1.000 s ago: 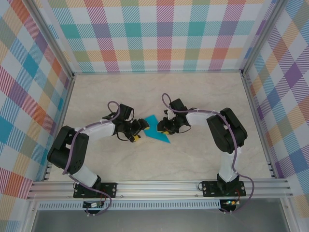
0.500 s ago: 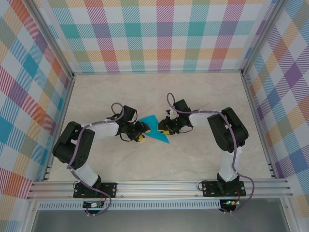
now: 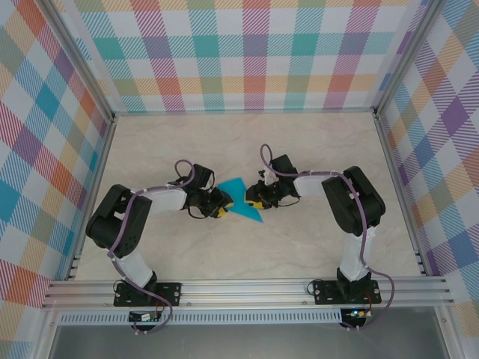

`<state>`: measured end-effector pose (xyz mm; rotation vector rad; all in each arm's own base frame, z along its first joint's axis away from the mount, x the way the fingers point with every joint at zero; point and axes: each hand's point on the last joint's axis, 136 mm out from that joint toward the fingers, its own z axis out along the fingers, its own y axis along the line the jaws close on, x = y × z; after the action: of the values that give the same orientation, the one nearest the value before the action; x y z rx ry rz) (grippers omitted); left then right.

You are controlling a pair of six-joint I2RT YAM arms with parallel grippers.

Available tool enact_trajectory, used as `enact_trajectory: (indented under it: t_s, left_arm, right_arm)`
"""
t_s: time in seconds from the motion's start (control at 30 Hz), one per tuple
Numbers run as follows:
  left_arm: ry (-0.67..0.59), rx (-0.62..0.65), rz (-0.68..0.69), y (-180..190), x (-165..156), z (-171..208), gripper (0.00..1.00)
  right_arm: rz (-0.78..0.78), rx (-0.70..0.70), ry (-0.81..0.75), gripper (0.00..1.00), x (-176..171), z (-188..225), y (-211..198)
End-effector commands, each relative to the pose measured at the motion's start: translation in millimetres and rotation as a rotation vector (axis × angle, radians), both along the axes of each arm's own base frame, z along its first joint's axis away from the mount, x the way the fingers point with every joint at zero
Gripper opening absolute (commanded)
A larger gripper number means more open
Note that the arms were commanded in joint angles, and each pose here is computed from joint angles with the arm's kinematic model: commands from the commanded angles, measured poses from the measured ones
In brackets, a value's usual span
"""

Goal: Fold a paper plane with a square sheet of paper (pick it up from the middle)
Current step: Fold the wing for the fifth time at the center of the table.

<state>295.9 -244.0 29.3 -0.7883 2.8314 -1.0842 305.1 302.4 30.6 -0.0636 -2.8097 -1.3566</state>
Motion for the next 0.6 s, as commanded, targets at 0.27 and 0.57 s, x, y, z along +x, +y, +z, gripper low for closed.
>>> enact_trajectory:
  t_s: [0.27,0.57]
  left_arm:
    - [-0.016,0.014,0.005,-1,2,0,0.35]
    - [-0.046,-0.053,-0.014,-15,10,8,0.24]
  right_arm:
    - [-0.036,0.052,0.049,0.34,3,-3,-5]
    - [-0.032,0.049,0.052,0.35,3,-3,-5]
